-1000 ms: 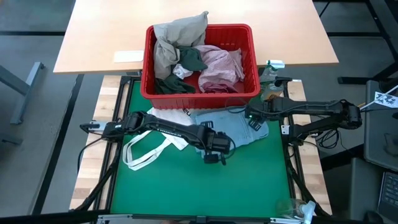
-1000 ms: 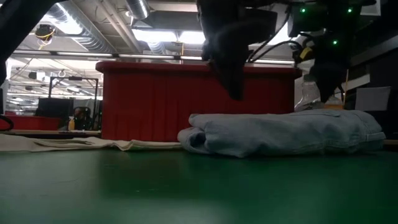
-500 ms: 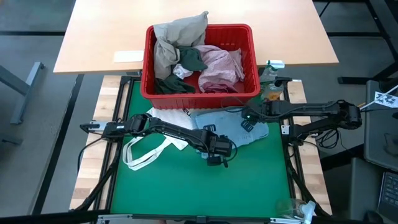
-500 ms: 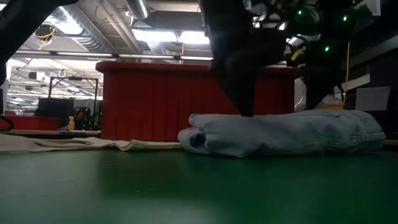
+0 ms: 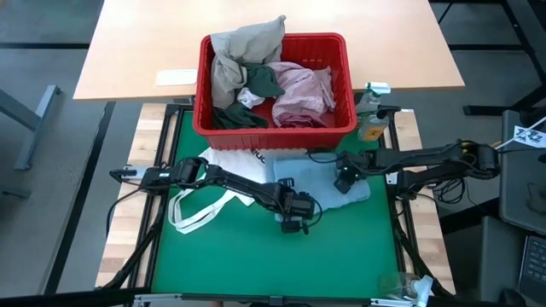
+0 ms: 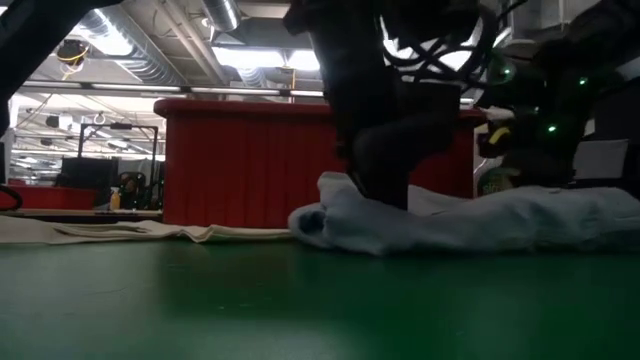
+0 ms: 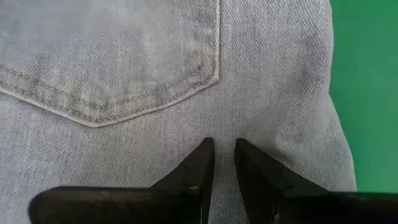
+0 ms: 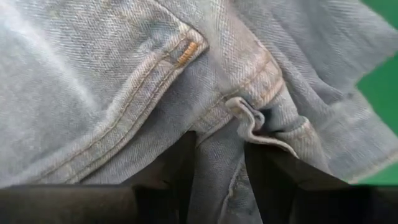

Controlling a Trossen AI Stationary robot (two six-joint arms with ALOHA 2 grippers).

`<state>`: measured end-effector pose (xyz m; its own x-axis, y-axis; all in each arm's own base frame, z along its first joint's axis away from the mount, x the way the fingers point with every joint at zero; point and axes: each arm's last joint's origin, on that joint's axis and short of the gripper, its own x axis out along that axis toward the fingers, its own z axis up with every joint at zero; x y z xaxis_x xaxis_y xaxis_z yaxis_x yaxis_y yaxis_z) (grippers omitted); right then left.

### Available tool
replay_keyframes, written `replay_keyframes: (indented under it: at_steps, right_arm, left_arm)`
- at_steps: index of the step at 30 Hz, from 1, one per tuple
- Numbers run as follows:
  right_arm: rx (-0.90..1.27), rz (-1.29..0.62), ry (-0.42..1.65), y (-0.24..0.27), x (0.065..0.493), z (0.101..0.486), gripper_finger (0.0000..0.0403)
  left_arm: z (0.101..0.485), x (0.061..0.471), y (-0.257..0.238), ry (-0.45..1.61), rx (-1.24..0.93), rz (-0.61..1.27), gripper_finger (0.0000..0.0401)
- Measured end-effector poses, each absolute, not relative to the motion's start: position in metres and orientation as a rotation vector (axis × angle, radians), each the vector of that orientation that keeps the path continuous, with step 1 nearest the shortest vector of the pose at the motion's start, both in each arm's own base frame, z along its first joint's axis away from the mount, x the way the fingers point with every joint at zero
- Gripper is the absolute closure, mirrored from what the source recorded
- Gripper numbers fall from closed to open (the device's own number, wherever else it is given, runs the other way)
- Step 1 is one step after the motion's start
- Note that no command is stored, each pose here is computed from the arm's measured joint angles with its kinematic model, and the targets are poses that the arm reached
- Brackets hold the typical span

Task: Fold laundry
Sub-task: Fold the blue jeans, then fold the green shirt

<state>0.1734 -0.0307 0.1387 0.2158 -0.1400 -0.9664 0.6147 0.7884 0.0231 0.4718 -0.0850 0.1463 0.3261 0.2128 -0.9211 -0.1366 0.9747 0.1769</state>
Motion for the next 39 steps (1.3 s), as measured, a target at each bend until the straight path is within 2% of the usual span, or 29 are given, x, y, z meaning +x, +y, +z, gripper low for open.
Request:
replay_keyframes:
  at_steps: [6, 13, 23, 30, 39]
  right_arm:
    - [0.546, -0.43, 1.306, -0.026, 0.175, 0.145, 0.026]
    - [0.565, -0.349, 1.246, -0.027, 0.188, 0.173, 0.026]
    - [0.527, -0.294, 1.089, -0.029, 0.202, 0.224, 0.026]
    - [0.478, -0.248, 0.987, -0.03, 0.208, 0.254, 0.026]
    - [0.428, -0.215, 0.942, -0.031, 0.212, 0.263, 0.026]
  left_arm:
    - [0.155, 0.474, -0.114, 1.196, 0.017, 0.083, 0.0335]
    - [0.169, 0.475, -0.137, 1.156, 0.021, 0.02, 0.0335]
    - [0.208, 0.487, -0.138, 1.029, 0.002, 0.015, 0.0335]
    - [0.21, 0.488, -0.137, 1.006, 0.006, 0.031, 0.0335]
    - [0.21, 0.488, -0.138, 1.004, 0.006, 0.032, 0.0335]
